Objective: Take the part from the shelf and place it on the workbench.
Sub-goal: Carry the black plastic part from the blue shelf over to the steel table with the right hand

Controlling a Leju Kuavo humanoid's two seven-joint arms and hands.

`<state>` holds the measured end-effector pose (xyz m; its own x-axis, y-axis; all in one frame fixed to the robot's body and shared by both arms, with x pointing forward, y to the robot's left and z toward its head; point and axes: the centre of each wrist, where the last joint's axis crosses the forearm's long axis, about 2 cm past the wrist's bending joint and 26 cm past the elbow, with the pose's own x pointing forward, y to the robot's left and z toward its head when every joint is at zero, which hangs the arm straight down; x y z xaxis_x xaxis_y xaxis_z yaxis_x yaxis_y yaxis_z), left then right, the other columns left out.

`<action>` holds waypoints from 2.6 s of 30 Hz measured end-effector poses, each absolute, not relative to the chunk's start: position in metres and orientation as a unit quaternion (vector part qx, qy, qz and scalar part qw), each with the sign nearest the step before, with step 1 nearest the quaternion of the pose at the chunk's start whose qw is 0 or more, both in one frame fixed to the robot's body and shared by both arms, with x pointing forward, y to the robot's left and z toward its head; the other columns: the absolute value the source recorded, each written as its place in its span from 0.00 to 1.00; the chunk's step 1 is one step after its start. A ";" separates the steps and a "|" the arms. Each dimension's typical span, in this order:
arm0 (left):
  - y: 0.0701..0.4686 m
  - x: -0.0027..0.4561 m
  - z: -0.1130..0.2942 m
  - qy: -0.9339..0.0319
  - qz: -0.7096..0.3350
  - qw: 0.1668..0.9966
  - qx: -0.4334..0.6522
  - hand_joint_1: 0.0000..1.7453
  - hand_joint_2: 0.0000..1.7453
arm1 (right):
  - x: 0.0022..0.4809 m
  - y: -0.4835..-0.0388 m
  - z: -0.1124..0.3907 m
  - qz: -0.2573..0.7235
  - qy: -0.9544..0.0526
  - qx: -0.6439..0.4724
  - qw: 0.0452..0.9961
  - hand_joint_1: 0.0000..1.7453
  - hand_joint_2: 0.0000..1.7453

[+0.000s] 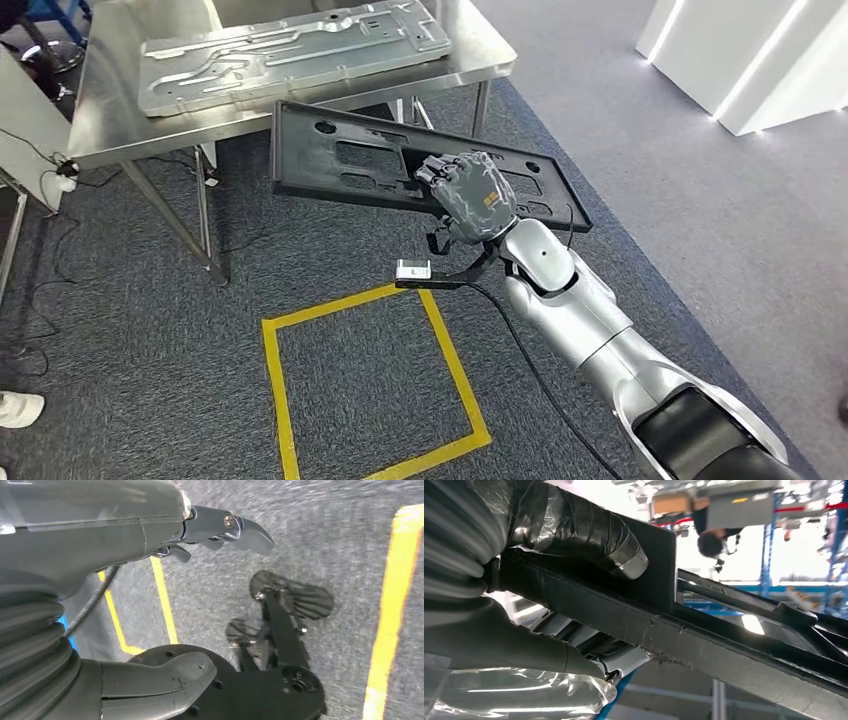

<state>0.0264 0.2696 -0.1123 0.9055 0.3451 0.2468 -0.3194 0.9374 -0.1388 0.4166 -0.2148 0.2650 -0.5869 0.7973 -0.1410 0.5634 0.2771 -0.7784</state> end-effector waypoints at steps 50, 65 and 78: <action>0.278 0.017 -0.113 -0.117 0.178 0.975 -0.055 0.00 1.00 | 0.426 -0.210 0.271 0.436 -0.777 -0.426 0.156 1.00 1.00; 0.275 0.016 -0.113 -0.115 0.187 0.974 -0.062 0.00 1.00 | 0.424 -0.184 0.275 0.463 -0.774 -0.406 0.152 1.00 1.00; 0.277 0.015 -0.113 -0.119 0.182 0.974 -0.063 0.00 1.00 | 0.425 -0.165 0.293 0.481 -0.769 -0.400 0.131 1.00 1.00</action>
